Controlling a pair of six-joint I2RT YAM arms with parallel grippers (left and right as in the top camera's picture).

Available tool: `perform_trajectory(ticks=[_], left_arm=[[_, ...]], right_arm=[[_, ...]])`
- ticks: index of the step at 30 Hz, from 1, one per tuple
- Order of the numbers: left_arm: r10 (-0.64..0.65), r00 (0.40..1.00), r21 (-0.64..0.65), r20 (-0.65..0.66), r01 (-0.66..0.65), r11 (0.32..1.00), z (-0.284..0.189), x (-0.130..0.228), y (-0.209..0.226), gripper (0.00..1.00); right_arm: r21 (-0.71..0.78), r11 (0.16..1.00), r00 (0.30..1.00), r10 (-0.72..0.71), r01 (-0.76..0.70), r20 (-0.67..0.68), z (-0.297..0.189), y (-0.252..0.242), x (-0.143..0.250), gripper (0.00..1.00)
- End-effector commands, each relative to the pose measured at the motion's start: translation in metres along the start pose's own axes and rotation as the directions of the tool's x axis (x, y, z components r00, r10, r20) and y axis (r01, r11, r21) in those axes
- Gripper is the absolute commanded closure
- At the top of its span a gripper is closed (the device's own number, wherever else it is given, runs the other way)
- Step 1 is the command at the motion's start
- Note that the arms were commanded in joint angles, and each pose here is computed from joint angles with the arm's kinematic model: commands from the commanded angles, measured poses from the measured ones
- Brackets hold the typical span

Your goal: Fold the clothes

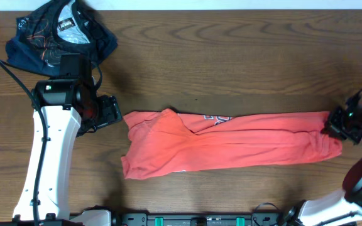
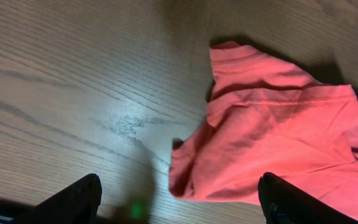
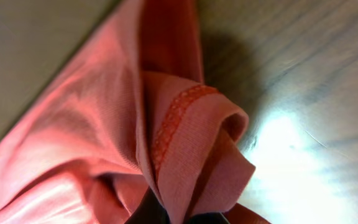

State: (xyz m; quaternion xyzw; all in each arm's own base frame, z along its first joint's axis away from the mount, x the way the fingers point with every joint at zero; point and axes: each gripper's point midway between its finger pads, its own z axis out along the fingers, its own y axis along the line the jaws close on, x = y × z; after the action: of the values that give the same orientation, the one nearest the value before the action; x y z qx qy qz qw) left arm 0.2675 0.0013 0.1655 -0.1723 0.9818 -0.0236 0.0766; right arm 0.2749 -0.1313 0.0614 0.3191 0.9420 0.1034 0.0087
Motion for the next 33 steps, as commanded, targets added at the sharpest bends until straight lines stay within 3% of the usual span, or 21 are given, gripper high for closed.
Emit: perform_trajectory(ticks=[1,6,16,33], left_arm=[[-0.009,1.0,-0.003,0.016,0.009,1.0,-0.003,-0.003,0.0,0.18],[-0.009,1.0,-0.003,0.015,0.009,1.0,-0.003,-0.003,0.0,0.18],[-0.009,1.0,-0.012,-0.008,0.009,1.0,-0.003,0.003,0.002,0.18],[-0.009,1.0,-0.013,-0.014,0.009,1.0,-0.003,0.004,0.003,0.18]], right_arm=[[0.023,0.998,0.994,-0.056,0.054,0.093,-0.029,0.026,0.0,0.99],[0.113,0.981,0.976,-0.172,0.157,0.136,-0.039,0.057,0.013,0.99],[0.293,0.901,0.939,-0.343,0.32,0.028,-0.008,0.092,0.056,0.97],[0.332,0.887,0.947,-0.306,0.321,-0.099,0.043,0.07,0.108,0.91]])
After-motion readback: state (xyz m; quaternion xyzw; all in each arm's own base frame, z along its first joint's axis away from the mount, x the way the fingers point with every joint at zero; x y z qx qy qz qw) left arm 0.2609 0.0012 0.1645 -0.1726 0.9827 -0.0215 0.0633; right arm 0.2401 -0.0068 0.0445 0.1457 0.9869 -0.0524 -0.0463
